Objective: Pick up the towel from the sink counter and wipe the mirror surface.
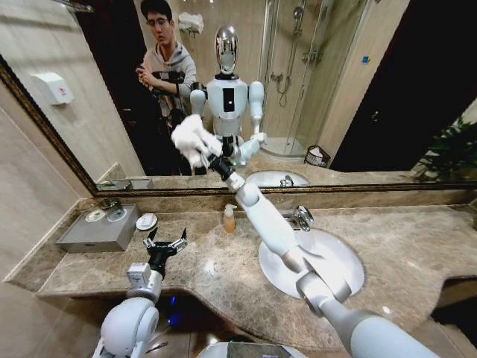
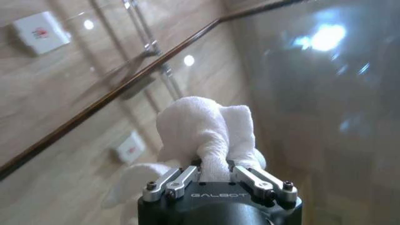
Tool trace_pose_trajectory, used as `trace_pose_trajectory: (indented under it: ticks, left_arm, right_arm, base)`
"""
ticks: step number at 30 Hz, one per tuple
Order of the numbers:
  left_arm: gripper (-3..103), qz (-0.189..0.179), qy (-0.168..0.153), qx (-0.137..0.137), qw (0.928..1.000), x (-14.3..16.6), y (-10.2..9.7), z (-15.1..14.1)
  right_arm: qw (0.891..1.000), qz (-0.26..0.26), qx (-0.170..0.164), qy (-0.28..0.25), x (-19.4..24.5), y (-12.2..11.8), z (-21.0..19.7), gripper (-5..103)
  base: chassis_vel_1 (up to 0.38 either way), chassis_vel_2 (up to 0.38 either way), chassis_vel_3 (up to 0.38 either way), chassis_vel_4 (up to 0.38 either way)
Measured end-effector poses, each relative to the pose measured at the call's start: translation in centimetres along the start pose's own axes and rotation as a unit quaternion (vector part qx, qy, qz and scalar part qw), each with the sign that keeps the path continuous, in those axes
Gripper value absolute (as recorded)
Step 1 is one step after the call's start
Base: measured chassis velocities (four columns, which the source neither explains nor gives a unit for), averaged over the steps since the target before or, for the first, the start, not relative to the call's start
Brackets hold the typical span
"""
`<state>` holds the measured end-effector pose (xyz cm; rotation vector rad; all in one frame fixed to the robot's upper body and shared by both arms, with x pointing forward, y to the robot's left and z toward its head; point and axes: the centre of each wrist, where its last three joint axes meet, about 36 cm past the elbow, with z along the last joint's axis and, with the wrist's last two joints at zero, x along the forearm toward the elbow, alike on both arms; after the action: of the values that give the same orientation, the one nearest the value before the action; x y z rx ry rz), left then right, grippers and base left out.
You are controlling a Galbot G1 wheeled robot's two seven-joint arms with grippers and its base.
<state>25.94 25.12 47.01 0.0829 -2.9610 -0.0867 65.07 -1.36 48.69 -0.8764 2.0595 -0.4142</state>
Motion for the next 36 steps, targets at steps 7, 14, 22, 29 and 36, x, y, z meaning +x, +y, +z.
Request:
trace_pose_trajectory:
  ticks: [7,14,22,29,36]
  left_arm:
    - [100,0.000,0.000,0.000,1.0000,0.0,0.0,0.0]
    - [100,0.000,0.000,0.000,1.0000,0.0,0.0,0.0]
    - [100,0.000,0.000,0.000,1.0000,0.0,0.0,0.0]
    - [100,0.000,0.000,0.000,1.0000,0.0,0.0,0.0]
    - [100,0.000,0.000,0.000,1.0000,0.0,0.0,0.0]
  right_arm:
    - [0.995,-0.072,-0.052,0.053,6.5,7.7,2.3,14]
    - [0.998,0.005,-0.056,0.033,5.8,6.2,0.5,14]
    - [0.990,0.122,-0.071,-0.011,4.8,1.4,-6.9,14]
    - [0.973,0.216,-0.077,0.026,10.7,-2.9,-10.9,14]
    - [0.962,0.244,-0.071,0.101,20.4,-2.5,-12.0,14]
  base:
    - [0.000,0.000,0.000,0.000]
    - [0.000,0.000,0.000,0.000]
    - [0.000,0.000,0.000,0.000]
    - [0.000,0.000,0.000,0.000]
    - [0.000,0.000,0.000,0.000]
